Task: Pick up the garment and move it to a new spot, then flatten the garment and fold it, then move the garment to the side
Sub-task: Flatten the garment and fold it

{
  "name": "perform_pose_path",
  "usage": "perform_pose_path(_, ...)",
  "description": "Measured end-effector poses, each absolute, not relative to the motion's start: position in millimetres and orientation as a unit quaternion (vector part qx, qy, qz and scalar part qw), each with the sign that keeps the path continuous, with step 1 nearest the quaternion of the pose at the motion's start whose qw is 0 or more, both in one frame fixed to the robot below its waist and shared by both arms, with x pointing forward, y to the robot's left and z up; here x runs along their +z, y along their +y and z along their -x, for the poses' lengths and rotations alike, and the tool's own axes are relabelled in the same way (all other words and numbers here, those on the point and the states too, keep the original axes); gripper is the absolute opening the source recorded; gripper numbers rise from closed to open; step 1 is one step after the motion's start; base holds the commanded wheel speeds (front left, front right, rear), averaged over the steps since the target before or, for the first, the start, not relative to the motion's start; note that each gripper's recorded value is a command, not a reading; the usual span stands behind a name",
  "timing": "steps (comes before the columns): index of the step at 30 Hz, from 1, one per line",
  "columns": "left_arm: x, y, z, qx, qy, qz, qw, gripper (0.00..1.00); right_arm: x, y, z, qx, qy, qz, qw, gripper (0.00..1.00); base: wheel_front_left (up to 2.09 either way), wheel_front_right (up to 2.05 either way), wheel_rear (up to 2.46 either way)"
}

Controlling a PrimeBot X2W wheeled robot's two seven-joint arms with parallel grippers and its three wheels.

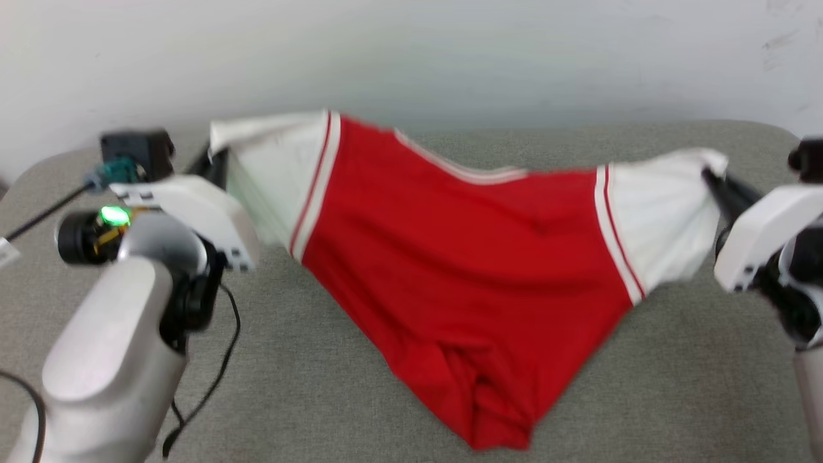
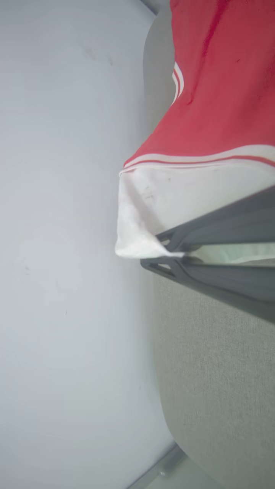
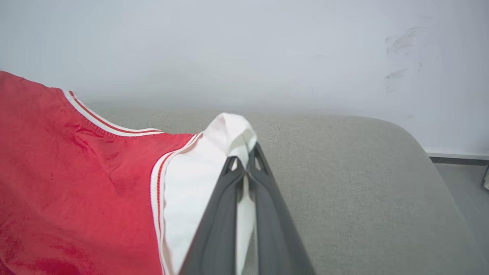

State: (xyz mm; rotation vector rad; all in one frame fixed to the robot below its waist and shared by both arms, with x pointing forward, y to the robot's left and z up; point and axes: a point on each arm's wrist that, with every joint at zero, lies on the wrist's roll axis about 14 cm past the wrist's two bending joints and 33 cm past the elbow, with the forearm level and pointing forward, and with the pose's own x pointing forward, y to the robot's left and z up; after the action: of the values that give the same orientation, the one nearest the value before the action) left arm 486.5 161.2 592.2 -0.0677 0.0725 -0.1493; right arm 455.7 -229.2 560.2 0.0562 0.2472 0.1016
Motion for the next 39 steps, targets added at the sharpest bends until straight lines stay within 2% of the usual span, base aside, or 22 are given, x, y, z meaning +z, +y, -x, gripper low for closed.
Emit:
perform_pose_path(6,668.8,159.2,-519.6,-0.069,-0.095,0.041,0.992,0.0,631.5,-229.6,-494.7,0.051,0.007,-0.027,0.998,0.0,0.0,0.0,0.0)
perform_pose_path(13,738.3,157.0,-563.2,-0.063,-0.205,0.054,0.975,0.0,704.7,-231.8,-545.1,0.052,-0.096,-0.035,0.993,0.0,0.0,0.0,0.0)
perform_pose_path(24,797.5,169.7,-634.7,-0.047,-0.309,0.064,0.948,0.0,769.6,-225.9,-618.4,0.065,-0.189,-0.031,0.979,0.0,0.0,0.0,0.0)
perform_pose_path(30,791.4,168.7,-672.3,-0.05,-0.312,0.077,0.946,0.0,780.0,-222.5,-650.4,0.072,-0.214,-0.012,0.974,0.0,0.0,0.0,0.0)
perform_pose_path(35,748.0,161.3,-705.6,-0.051,-0.279,0.076,0.956,0.0,749.6,-218.3,-683.1,0.078,-0.195,-0.01,0.978,0.0,0.0,0.0,0.0)
perform_pose_path(39,697.0,153.7,-728.1,-0.053,-0.235,0.076,0.968,0.0,704.7,-209.5,-707.0,0.088,-0.159,-0.013,0.983,0.0,0.0,0.0,0.0)
